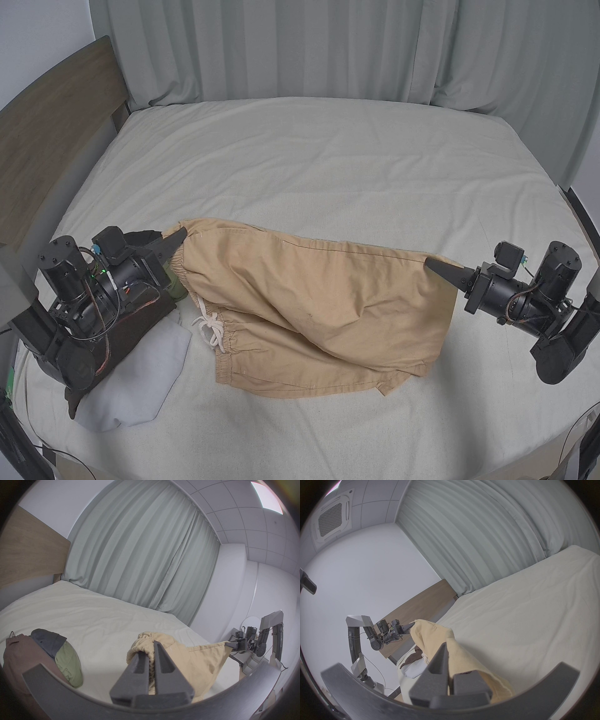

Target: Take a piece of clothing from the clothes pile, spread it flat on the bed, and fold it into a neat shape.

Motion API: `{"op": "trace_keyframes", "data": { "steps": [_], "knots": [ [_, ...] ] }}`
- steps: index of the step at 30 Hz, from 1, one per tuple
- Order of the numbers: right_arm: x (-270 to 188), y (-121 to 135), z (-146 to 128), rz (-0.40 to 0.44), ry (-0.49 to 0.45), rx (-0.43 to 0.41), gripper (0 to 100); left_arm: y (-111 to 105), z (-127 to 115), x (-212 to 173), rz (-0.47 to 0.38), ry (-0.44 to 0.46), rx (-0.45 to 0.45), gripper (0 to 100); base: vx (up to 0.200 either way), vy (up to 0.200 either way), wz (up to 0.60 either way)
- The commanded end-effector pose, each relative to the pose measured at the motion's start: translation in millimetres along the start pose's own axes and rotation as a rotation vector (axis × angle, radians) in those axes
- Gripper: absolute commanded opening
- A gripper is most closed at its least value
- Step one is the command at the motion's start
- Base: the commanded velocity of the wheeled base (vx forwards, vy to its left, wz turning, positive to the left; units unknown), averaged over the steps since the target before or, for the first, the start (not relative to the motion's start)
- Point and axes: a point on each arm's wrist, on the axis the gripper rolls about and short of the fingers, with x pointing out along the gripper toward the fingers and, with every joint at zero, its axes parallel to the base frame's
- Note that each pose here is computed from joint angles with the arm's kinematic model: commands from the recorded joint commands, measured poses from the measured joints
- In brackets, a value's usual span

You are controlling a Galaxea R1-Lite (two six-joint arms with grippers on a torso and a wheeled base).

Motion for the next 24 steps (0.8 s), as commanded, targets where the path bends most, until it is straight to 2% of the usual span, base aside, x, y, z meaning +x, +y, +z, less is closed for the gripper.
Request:
{"op": "trace_keyframes", "data": {
  "steps": [1,13,24],
  "knots": [
    [2.0,0.0,2.7,0.003,-0.011,-0.009,0,-2.7,-0.8,0.7,-0.01,0.004,-0.002,0,0.0,0.0,0.0],
    [3.3,-3.6,9.8,-0.004,-0.037,-0.027,0,-0.8,-4.5,3.9,-0.037,0.02,-0.001,0,0.0,0.0,0.0],
    [-3.4,-13.5,25.0,-0.041,-0.088,-0.057,0,-0.9,0.5,6.3,-0.042,-0.001,0.016,0,0.0,0.0,0.0]
  ]
}}
